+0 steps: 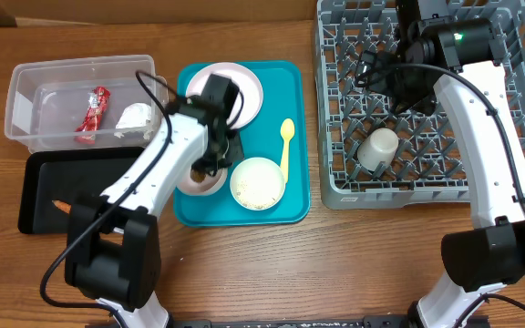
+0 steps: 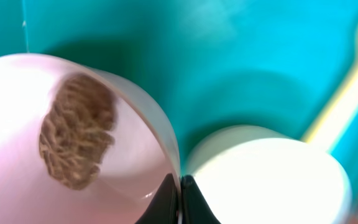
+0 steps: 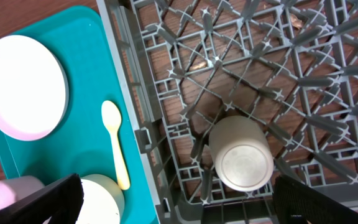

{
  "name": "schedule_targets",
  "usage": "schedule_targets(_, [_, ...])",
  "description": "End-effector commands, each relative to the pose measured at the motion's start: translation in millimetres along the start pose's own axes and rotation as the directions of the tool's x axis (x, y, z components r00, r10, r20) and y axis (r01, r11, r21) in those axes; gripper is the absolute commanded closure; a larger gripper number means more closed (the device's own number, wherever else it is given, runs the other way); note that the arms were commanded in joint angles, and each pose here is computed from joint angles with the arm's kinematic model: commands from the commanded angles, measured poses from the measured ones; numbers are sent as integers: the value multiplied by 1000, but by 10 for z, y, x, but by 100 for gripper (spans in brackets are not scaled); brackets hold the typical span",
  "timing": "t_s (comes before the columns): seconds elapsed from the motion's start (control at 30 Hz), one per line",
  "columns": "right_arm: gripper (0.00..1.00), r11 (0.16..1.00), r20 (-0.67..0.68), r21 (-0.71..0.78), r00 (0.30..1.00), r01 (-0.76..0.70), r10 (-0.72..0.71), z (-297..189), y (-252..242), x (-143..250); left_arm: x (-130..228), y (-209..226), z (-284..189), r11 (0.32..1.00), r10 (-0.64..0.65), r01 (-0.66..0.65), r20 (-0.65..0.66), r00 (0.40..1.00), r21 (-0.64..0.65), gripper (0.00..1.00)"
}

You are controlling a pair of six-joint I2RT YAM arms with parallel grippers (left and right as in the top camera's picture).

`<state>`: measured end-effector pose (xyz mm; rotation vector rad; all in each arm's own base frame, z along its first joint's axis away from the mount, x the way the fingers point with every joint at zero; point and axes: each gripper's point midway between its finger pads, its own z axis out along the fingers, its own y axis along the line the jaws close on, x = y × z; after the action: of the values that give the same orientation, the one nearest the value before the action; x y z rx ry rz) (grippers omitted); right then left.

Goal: Sort waste into correct bins and load items into the dishwasher
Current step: 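Lift the bowl left and tip its food onto the black tray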

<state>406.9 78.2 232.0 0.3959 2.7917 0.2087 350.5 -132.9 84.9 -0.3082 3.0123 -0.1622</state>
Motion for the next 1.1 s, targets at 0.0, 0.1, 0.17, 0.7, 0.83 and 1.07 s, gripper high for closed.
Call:
schedule_targets(0.0, [1,1000,7,-6,1000,13,-13,-21,28,10,-199,-347,-456,988,64,-69,42,997,136,96])
schedule_targets(0.1, [1,1000,11,-8,1000,13,-13,-21,30,0,-242,-390,-856,984,102,-110,63,993,140,96])
schedule_targets(0.17, [1,1000,14,-9,1000,13,-13,-22,35,-6,-236,-369,-1062,982,119,-128,68,991,137,96])
schedule_targets(0.7, [1,1000,22,-13,1000,13,-13,-22,46,-26,84,687,-2094,976,100,-114,84,991,184,96])
schedule_targets(0.83, [1,1000,22,-13,1000,13,-13,-22,46,-26,120,899,-2045,963,88,-103,68,994,249,96])
schedule_targets(1.07, [1,1000,16,-10,1000,13,-13,-22,38,-11,121,1110,-1721,859,117,-139,75,990,493,96])
